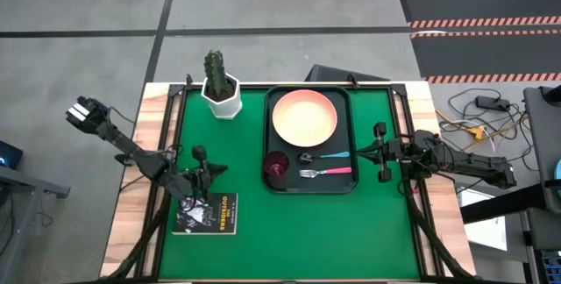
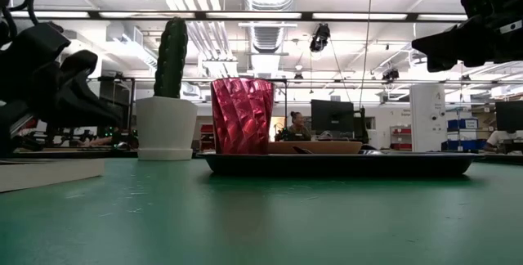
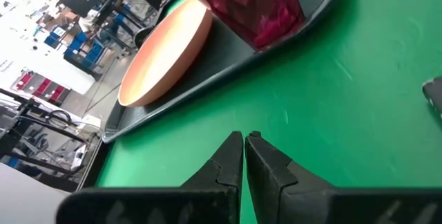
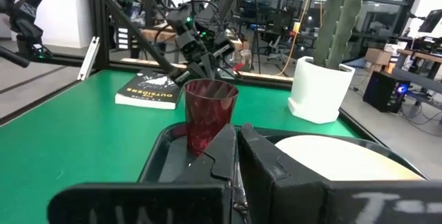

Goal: Pick and place plate/cup/fork/spoon on tray
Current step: Return to Home Position

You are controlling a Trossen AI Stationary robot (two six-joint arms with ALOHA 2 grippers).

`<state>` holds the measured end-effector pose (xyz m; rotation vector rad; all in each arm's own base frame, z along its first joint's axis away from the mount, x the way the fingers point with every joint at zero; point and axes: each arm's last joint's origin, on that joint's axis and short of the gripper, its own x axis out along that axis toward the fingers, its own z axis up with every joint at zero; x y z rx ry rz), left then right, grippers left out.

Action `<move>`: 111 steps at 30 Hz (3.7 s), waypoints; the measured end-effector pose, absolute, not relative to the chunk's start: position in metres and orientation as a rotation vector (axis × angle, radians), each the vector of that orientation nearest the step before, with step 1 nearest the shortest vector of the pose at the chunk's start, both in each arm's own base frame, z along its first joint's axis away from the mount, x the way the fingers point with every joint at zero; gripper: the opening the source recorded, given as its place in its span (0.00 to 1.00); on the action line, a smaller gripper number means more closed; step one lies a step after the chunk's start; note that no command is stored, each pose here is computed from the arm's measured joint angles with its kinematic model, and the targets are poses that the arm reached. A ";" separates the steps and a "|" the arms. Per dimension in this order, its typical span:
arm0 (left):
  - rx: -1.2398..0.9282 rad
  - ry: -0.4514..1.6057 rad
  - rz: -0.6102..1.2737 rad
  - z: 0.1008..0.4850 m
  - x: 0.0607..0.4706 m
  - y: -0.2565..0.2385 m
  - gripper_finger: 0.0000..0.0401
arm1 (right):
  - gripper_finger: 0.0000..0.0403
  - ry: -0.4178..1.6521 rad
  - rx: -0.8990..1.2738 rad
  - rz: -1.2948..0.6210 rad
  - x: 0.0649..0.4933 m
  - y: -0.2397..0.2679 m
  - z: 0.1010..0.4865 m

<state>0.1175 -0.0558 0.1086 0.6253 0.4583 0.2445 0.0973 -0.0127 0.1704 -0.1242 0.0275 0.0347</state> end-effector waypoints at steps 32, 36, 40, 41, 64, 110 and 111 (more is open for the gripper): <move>0.510 0.338 0.259 0.127 0.116 -0.055 0.00 | 0.02 0.028 -0.124 0.036 0.097 -0.013 0.170; 0.455 0.280 0.267 0.135 0.114 -0.054 0.00 | 0.02 0.028 -0.124 0.037 0.097 -0.013 0.170; 0.398 0.220 0.277 0.143 0.112 -0.052 0.00 | 0.02 0.028 -0.124 0.036 0.097 -0.013 0.170; 0.384 0.206 0.279 0.145 0.111 -0.051 0.00 | 0.02 0.028 -0.124 0.037 0.097 -0.013 0.170; 0.050 -0.141 0.407 0.187 0.088 -0.025 0.00 | 0.02 0.028 -0.124 0.037 0.097 -0.013 0.170; 0.191 -0.007 0.051 0.166 0.097 0.006 0.00 | 0.02 0.026 -0.124 0.040 0.097 -0.012 0.172; 0.191 -0.007 0.051 0.166 0.097 0.006 0.00 | 0.02 0.026 -0.124 0.040 0.097 -0.012 0.172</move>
